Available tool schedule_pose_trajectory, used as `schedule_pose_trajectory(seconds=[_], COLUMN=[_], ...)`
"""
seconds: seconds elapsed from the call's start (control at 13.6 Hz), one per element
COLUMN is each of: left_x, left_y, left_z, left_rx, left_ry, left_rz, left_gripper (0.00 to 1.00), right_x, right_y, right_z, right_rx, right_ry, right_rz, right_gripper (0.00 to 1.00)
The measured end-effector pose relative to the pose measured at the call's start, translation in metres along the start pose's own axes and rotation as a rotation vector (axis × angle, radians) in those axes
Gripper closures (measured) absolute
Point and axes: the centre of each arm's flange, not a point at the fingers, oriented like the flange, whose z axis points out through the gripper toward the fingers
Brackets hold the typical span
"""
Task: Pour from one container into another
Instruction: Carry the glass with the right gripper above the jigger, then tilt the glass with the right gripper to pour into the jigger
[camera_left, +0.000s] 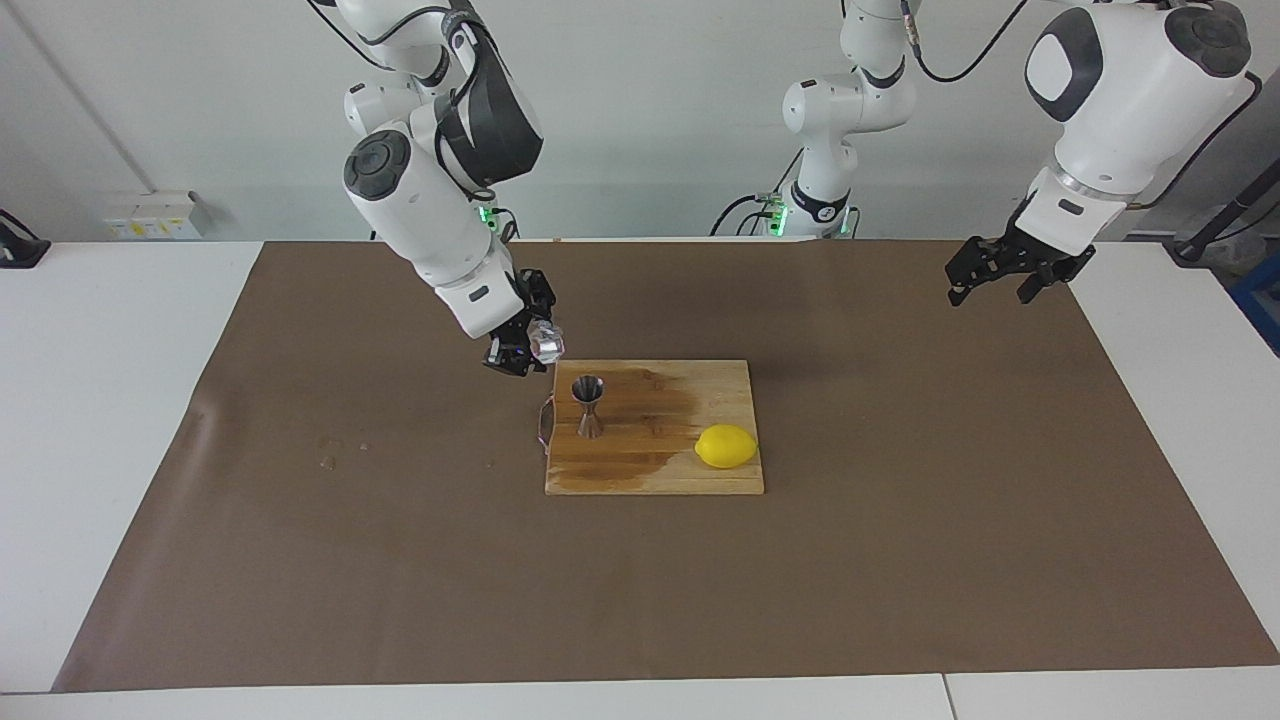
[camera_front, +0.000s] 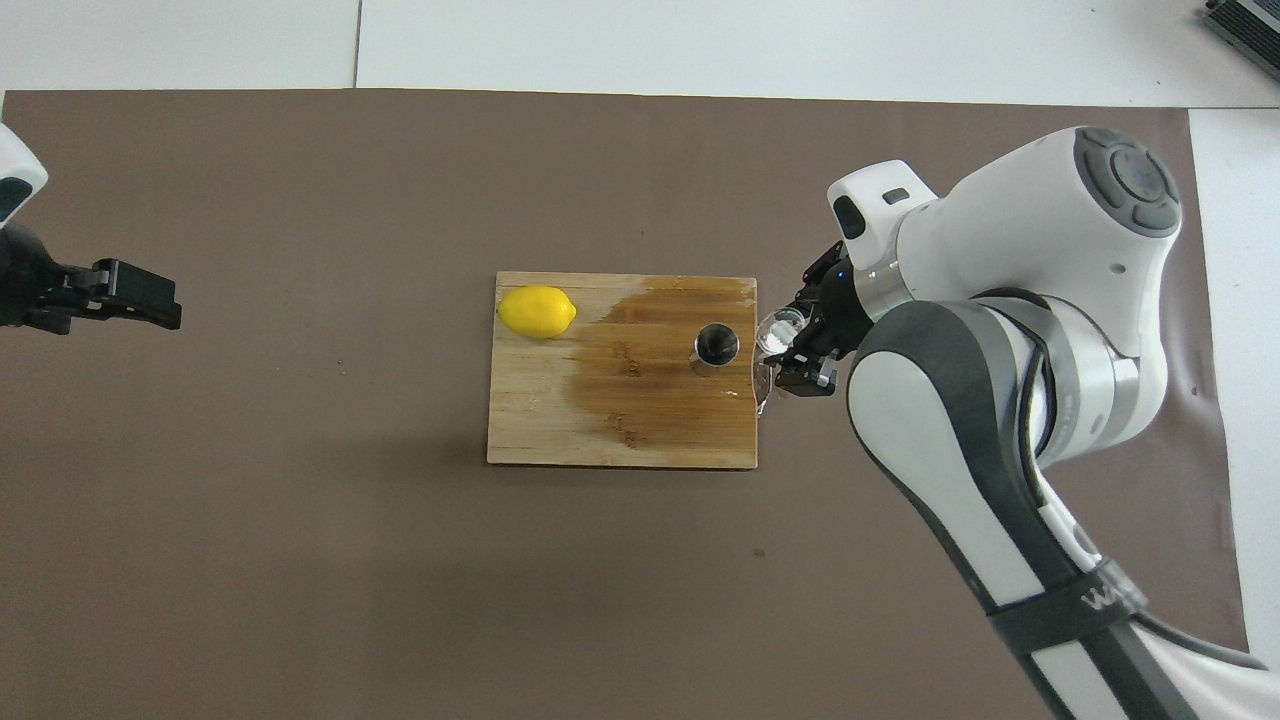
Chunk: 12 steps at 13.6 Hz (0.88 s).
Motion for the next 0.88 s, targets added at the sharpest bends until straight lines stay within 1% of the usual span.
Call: schedule_pose_trajectory(seconds=[0.15,0.37,0.51,0.59,0.88], left_x=[0.0,0.0,0.0,0.0,0.0], left_y=[0.0,0.0,0.0,0.0,0.0], left_z=[0.0,0.0,0.0,0.0,0.0], left_rx=[0.0,0.0,0.0,0.0,0.0], left_ry=[0.0,0.0,0.0,0.0,0.0], left_rz=[0.0,0.0,0.0,0.0,0.0], left_gripper=[0.0,0.0,0.0,0.0,0.0], right_x=[0.008,0.017,0.025,0.029,0.031], right_y=[-0.009,-0.018,-0.027,-0.031,-0.029], right_z=[0.004,0.009,0.016,0.019,0.032], right_rx=[-0.013,-0.019,-0.051,-0.06,-0.078], right_ry=[-0.033,-0.054,-0.11,-0.125,-0.146], right_rz=[0.015,0.032,0.059,0.066,0.073], right_gripper=[0.51,0.51,0.51,0.51,0.51])
